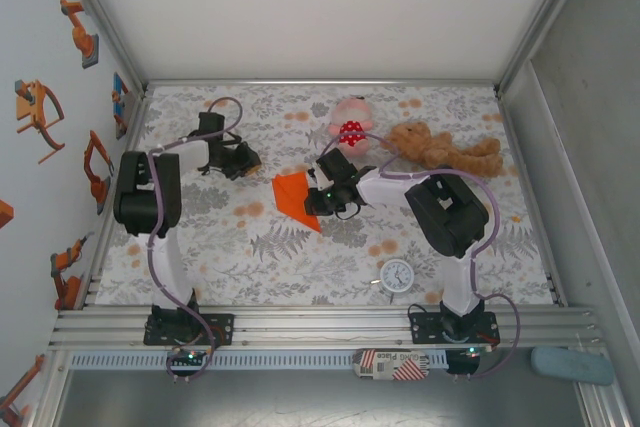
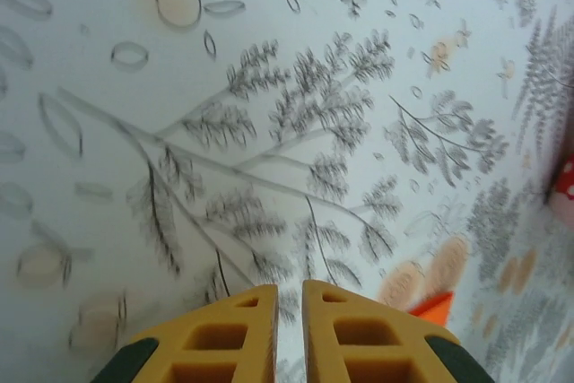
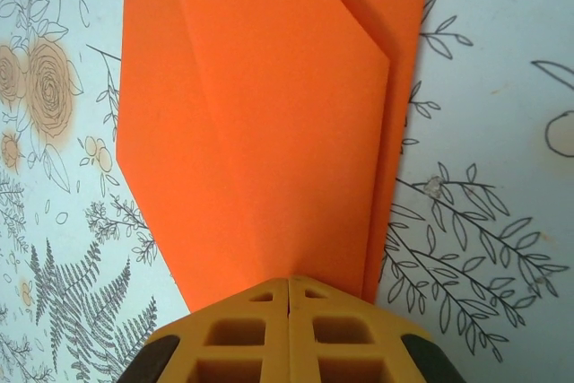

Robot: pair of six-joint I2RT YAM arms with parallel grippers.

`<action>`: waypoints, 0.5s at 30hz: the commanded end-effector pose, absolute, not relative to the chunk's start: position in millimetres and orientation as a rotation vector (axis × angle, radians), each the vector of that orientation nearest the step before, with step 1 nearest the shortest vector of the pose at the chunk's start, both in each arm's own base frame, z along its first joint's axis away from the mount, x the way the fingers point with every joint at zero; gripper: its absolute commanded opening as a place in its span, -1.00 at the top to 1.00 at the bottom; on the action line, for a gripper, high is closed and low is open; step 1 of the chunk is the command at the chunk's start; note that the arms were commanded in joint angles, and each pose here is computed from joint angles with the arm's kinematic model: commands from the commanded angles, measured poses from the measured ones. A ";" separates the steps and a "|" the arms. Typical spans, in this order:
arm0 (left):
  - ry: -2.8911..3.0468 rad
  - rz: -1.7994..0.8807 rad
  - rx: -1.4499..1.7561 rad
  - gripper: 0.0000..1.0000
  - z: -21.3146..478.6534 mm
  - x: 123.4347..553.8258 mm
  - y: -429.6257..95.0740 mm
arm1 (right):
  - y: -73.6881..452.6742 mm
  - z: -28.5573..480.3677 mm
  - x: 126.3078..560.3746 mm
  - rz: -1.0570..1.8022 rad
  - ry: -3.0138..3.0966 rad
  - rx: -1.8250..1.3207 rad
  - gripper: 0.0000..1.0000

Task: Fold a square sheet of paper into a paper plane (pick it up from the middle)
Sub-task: Fourth fold the wing at the center of the table.

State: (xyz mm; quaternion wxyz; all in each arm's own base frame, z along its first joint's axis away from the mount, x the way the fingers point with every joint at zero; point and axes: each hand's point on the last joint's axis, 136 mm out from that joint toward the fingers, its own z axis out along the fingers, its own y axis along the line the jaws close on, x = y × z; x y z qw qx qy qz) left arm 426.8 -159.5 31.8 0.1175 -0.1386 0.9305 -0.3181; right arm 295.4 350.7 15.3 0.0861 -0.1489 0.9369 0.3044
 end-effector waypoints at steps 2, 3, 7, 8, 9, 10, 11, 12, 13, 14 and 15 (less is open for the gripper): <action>2.591 -1.075 -0.336 0.69 80.1 408.6 -191.6 | 299.0 -35.5 257.7 0.615 3.065 -0.402 0.89; 2.584 -1.106 -0.324 0.70 81.0 400.7 -201.6 | 299.7 -35.6 257.8 0.621 3.066 -0.403 0.89; 2.625 -1.184 -0.299 0.73 69.4 375.4 -235.5 | 301.9 -33.6 258.4 0.647 3.061 -0.396 0.89; 2.633 -1.190 -0.305 0.74 66.7 372.4 -240.1 | 302.9 -32.3 259.1 0.656 3.055 -0.398 0.89; 2.635 -1.194 -0.321 0.75 63.4 370.6 -244.0 | 304.8 -30.3 259.4 0.671 3.048 -0.402 0.89; 2.642 -1.201 -0.328 0.77 60.3 368.7 -248.2 | 305.6 -29.5 259.8 0.680 3.046 -0.400 0.89; 2.651 -1.204 -0.328 0.77 57.9 366.7 -251.4 | 306.9 -28.3 259.8 0.692 3.042 -0.405 0.89; 2.668 -1.200 -0.328 0.78 52.7 363.7 -254.3 | 308.4 -26.4 260.8 0.707 3.034 -0.407 0.89; 2.682 -1.196 -0.323 0.79 47.8 361.5 -256.9 | 310.1 -24.6 261.2 0.722 3.027 -0.412 0.89; 2.699 -1.188 -0.325 0.79 43.2 359.4 -257.7 | 311.6 -22.5 262.4 0.734 3.021 -0.411 0.89; 2.720 -1.178 -0.334 0.80 37.1 357.2 -258.2 | 313.9 -20.5 263.0 0.753 3.011 -0.415 0.89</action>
